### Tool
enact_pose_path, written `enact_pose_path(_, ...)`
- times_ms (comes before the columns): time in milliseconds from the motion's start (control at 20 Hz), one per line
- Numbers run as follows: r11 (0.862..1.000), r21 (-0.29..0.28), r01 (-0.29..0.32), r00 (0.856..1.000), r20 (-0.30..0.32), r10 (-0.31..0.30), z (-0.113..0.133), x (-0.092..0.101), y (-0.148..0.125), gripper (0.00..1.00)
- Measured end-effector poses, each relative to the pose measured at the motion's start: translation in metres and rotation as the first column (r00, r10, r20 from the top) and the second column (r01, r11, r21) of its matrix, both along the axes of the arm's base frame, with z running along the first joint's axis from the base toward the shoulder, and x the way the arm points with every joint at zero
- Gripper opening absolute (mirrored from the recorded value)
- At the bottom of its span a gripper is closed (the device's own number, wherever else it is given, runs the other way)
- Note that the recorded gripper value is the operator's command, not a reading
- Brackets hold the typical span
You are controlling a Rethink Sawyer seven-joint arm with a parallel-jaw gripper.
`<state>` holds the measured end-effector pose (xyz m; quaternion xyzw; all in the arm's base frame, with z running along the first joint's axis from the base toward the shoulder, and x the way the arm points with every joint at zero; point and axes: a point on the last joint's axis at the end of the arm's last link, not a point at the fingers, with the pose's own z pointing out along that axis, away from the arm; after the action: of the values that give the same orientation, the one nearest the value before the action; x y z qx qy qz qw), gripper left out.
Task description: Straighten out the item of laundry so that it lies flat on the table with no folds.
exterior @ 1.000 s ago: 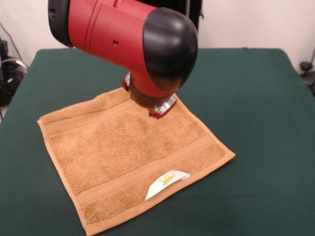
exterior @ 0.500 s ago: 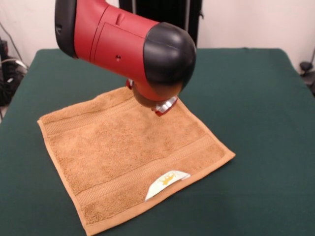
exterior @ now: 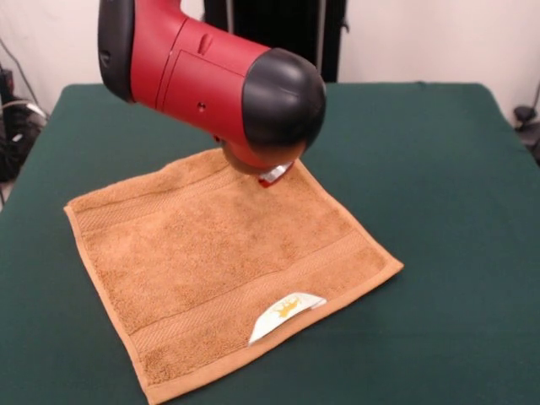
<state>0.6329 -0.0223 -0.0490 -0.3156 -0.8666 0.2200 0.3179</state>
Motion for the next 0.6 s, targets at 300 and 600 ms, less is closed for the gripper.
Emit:
enact_pose_path(300, 1.0, -0.02, -0.022, 0.999, -0.035, 0.021, -0.009, -0.013, -0.008, 1.0)
enact_pose_path(600, 0.999, -0.023, -0.024, 0.997, -0.068, 0.022, -0.025, -0.025, -0.012, 1.0)
